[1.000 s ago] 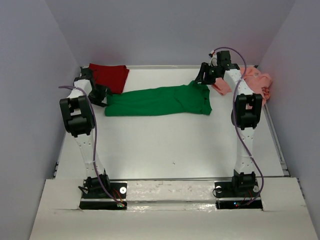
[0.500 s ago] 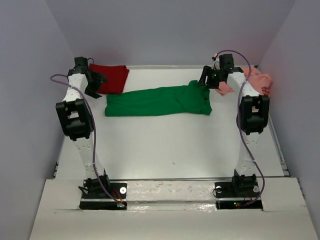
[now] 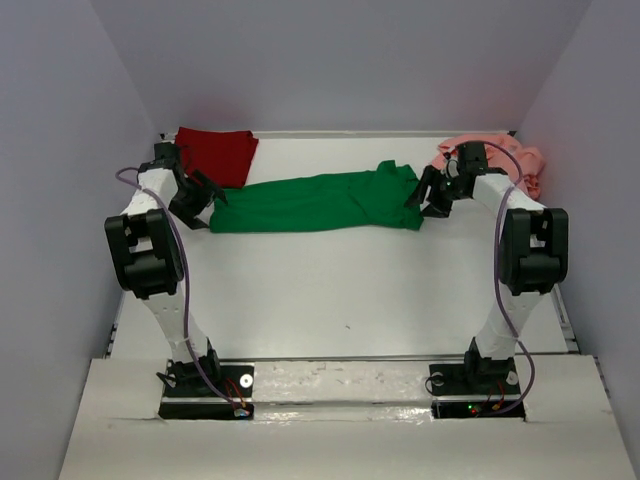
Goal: Fold and stack the t-shirts
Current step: Fold the tshirt
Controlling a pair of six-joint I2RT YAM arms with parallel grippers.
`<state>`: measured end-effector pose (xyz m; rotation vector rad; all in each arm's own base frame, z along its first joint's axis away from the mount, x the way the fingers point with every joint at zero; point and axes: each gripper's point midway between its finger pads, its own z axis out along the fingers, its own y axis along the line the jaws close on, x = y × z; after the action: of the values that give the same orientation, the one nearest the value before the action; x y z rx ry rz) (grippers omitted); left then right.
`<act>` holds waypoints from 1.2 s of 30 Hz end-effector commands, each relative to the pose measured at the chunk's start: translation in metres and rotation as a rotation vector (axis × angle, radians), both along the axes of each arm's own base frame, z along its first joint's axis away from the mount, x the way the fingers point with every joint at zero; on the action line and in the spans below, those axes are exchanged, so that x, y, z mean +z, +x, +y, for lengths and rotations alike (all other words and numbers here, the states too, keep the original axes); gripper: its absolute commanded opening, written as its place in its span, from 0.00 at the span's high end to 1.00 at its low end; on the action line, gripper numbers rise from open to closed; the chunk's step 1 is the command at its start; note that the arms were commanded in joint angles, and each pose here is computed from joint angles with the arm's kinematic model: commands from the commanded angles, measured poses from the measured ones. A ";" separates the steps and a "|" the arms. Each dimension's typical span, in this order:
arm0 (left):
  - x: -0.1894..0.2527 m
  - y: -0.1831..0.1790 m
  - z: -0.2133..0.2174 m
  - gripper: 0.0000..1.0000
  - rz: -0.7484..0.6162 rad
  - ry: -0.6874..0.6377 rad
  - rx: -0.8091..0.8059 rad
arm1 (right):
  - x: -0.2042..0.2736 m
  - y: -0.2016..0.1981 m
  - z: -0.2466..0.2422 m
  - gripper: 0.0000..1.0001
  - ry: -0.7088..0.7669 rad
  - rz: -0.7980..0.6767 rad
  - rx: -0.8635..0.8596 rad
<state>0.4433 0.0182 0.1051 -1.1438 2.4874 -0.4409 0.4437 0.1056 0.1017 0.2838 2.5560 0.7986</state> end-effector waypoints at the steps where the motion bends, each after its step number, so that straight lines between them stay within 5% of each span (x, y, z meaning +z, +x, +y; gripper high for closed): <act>1: -0.011 -0.028 -0.012 0.14 0.003 -0.011 -0.120 | 0.007 -0.008 -0.006 0.35 0.109 0.001 -0.060; 26: -0.025 -0.037 -0.009 0.14 0.075 0.011 -0.179 | -0.061 -0.004 -0.013 0.49 0.088 0.076 -0.074; 29: -0.025 -0.037 -0.009 0.14 0.078 0.008 -0.178 | -0.069 -0.007 -0.013 0.65 0.082 0.087 -0.073; 31: -0.026 -0.037 -0.010 0.14 0.082 0.006 -0.180 | -0.071 -0.009 -0.013 0.97 0.080 0.091 -0.073; 36: -0.038 -0.041 -0.009 0.14 0.115 0.011 -0.201 | -0.066 -0.009 -0.015 1.00 0.067 0.079 -0.070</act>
<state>0.4016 0.0105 0.0638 -0.9916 2.6866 -0.4210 0.4263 0.0911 0.0309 0.4873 2.6115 0.8914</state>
